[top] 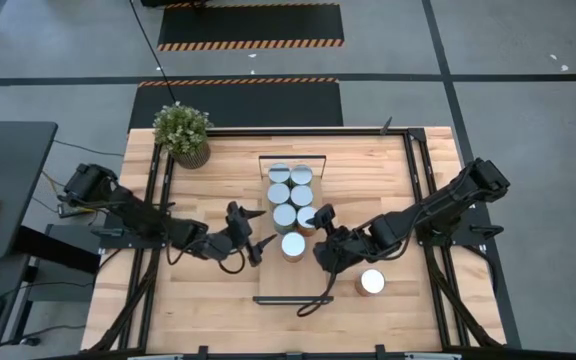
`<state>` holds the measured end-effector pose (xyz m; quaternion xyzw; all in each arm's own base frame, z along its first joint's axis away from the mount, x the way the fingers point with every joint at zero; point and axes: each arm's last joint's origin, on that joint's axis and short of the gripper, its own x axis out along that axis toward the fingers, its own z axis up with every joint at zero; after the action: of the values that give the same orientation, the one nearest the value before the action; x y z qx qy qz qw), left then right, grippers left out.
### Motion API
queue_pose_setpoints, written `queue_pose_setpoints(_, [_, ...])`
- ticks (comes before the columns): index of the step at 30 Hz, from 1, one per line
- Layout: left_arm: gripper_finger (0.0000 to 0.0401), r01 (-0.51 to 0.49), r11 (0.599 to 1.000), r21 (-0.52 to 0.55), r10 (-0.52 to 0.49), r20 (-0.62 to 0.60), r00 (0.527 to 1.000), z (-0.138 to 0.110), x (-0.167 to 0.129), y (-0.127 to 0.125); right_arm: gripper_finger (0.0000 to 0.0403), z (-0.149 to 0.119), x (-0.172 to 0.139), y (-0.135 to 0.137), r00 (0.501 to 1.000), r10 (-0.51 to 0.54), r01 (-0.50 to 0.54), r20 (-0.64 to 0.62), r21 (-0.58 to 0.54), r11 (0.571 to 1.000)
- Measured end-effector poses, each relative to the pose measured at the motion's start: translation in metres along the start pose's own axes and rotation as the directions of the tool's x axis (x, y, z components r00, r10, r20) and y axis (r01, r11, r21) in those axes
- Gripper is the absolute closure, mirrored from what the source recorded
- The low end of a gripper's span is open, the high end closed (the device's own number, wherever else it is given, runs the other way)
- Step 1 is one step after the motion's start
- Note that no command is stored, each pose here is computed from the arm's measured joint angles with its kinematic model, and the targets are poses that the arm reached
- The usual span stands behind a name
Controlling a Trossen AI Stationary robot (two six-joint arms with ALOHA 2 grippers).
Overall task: Pick and place cans onto a shelf
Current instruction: Adjust the canned corn on the shelf
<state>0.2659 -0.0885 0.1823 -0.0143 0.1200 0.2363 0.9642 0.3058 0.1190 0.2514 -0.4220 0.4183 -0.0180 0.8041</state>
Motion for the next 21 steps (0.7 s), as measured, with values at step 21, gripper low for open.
queue_pose_setpoints(21, [0.0044,-0.076,0.996,0.056,0.078,-0.030,0.997,-0.015,0.020,-0.018,0.0031,-0.013,0.035,0.003,0.988,-0.107,0.126,0.112,-0.184,0.975])
